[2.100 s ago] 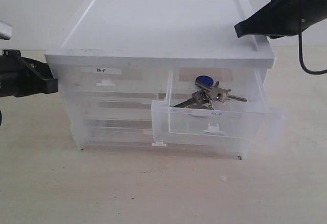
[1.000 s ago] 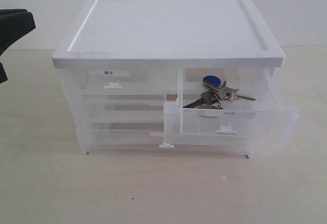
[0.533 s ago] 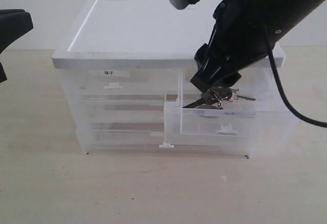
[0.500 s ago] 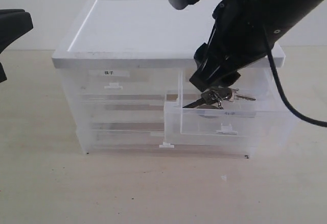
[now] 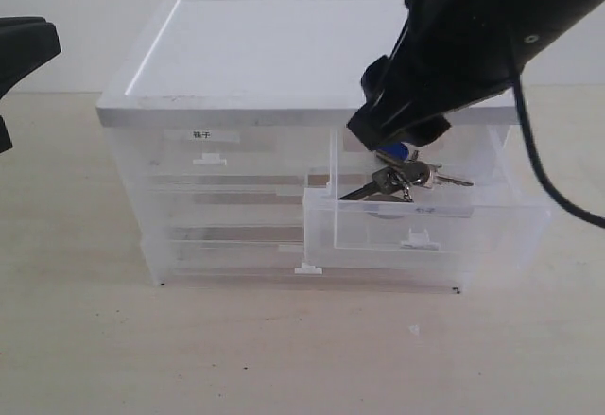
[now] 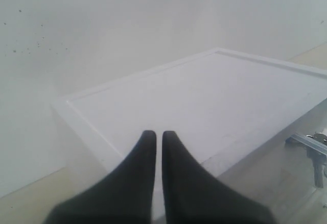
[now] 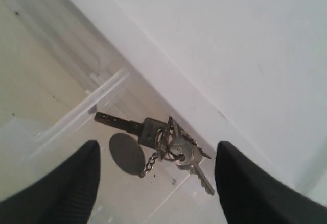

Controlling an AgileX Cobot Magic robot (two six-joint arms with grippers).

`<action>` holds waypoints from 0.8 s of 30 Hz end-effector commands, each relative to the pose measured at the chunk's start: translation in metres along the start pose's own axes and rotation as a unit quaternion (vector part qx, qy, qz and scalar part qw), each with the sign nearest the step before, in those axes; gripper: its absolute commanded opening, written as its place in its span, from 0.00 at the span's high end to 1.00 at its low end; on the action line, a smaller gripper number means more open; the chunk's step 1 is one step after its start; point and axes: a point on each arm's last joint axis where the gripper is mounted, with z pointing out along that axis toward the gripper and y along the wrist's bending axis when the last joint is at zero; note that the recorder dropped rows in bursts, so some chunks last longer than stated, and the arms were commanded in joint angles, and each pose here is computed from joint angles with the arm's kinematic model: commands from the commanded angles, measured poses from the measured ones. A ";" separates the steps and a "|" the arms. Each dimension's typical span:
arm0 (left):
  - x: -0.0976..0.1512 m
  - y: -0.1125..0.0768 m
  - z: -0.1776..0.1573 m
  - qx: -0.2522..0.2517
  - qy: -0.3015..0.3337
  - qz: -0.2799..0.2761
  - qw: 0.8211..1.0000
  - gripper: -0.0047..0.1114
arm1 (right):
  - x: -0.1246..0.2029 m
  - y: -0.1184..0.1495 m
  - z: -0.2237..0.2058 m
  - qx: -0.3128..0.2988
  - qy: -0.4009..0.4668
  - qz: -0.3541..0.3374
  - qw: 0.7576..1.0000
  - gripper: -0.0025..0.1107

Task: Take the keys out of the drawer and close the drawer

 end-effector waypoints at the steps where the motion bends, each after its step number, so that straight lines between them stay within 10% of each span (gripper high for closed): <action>1: 0.000 -0.001 -0.001 -0.004 -0.002 -0.002 1.000 0.92 | 0.010 -0.001 -0.020 -0.004 0.006 0.022 1.000 0.47; 24: 0.000 -0.001 -0.001 -0.004 -0.002 -0.004 1.000 0.92 | 0.025 0.009 0.042 0.008 0.072 0.010 0.997 0.47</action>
